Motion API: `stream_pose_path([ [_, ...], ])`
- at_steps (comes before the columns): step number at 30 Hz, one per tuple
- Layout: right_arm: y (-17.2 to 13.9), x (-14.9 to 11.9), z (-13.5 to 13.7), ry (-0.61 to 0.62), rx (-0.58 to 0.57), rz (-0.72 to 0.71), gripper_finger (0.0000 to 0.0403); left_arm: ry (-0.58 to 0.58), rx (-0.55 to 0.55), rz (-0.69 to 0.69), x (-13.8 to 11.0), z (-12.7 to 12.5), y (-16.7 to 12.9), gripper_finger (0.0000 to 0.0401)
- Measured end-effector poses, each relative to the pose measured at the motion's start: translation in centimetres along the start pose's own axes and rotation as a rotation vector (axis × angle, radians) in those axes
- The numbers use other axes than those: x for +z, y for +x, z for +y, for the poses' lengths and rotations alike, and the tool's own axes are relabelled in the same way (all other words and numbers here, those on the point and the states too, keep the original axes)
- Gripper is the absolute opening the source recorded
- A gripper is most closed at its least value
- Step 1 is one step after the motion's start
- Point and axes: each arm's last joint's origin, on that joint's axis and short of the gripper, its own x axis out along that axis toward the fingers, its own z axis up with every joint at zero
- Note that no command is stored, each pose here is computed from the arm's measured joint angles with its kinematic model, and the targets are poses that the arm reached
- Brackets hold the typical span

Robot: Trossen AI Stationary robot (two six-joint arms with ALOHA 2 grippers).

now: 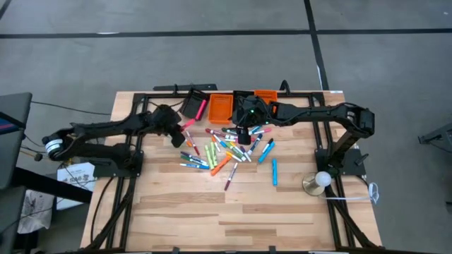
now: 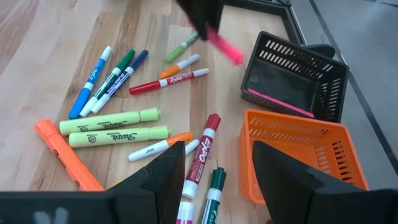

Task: Pick & Place Markers
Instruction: Put the big pink highlighter pen into the left black basket

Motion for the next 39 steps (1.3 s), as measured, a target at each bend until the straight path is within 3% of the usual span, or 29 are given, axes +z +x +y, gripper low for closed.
stream_pose_path([
  [7, 0.0, 0.3, -0.1, -0.003, -0.011, -0.027, 0.0177, 0.000, 0.131, -0.297, 2.7, 0.2, -1.1, 0.0076],
  [15, 0.0, 0.3, -0.1, -0.009, -0.012, -0.028, 0.0177, -0.060, 0.293, -0.443, 4.5, 2.0, 0.8, 0.0076],
  [26, 0.0, 0.3, -0.1, -0.012, -0.012, -0.028, 0.0177, -0.061, 0.307, -0.380, 4.8, 3.5, 4.9, 0.0076],
  [39, 0.0, 0.3, -0.1, -0.013, -0.012, -0.027, 0.0177, -0.079, 0.299, -0.352, 5.1, 3.6, 6.0, 0.0096],
])
